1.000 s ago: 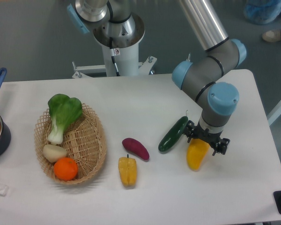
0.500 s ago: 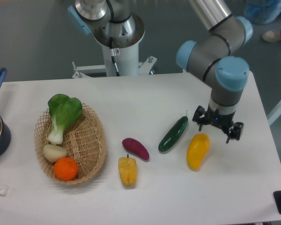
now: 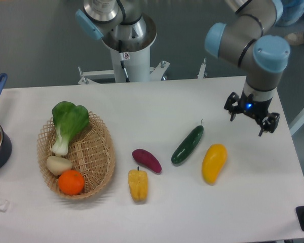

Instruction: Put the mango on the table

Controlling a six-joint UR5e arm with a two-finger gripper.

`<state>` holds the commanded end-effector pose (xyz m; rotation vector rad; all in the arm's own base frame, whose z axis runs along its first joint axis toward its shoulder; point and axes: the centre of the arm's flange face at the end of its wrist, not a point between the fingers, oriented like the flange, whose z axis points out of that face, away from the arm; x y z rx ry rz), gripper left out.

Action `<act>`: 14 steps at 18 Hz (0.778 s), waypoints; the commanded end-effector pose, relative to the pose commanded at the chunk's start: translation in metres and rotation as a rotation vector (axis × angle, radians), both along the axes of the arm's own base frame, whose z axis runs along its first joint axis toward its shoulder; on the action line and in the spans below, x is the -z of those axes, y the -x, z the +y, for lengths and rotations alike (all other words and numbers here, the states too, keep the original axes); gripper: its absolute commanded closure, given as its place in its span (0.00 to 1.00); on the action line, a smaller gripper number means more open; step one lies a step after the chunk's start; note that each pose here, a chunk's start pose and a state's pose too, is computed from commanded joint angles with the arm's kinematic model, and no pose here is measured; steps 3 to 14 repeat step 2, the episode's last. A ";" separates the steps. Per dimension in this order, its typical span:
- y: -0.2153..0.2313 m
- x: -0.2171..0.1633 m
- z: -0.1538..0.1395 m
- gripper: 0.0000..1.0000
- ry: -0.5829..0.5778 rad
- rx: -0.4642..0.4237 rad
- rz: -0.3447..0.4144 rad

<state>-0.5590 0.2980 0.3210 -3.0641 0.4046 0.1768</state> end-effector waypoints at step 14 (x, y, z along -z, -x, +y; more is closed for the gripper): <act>0.001 0.003 -0.005 0.00 0.002 -0.002 -0.006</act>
